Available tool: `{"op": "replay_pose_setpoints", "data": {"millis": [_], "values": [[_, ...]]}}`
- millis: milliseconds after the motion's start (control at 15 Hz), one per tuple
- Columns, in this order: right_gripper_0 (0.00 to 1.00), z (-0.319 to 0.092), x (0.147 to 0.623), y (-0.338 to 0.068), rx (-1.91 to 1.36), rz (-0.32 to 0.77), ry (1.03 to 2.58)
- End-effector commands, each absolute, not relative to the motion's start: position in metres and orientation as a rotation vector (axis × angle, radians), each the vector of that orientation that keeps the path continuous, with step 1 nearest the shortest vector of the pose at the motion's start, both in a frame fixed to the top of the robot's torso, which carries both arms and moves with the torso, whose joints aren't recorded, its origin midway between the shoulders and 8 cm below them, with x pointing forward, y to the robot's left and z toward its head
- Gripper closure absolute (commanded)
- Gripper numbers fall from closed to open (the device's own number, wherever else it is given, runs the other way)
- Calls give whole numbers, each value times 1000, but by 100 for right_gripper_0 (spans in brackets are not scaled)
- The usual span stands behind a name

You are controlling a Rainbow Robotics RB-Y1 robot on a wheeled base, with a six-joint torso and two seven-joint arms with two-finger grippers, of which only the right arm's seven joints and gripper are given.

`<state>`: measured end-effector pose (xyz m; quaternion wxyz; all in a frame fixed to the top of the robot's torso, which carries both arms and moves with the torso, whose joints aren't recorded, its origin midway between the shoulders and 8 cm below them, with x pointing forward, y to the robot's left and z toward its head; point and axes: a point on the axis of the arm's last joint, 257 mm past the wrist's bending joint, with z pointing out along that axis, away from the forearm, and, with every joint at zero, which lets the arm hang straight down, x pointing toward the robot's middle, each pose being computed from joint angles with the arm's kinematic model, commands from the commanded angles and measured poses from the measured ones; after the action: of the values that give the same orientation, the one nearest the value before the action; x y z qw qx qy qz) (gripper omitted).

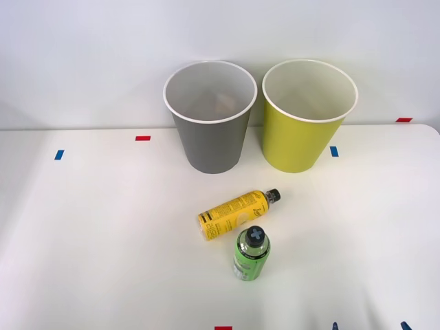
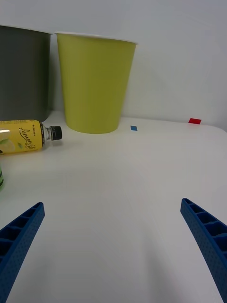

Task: Put cans in the gray bin, plastic bottles in the light green bin

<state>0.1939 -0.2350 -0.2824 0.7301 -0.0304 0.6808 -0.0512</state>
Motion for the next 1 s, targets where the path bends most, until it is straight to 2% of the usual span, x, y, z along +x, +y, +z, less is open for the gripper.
{"op": "replay_pose_setpoints", "data": {"millis": [67, 1000], "values": [[0, -282, 194, -235, -67, -113, 1499], [0, -282, 194, -235, -67, -113, 1499]]}}
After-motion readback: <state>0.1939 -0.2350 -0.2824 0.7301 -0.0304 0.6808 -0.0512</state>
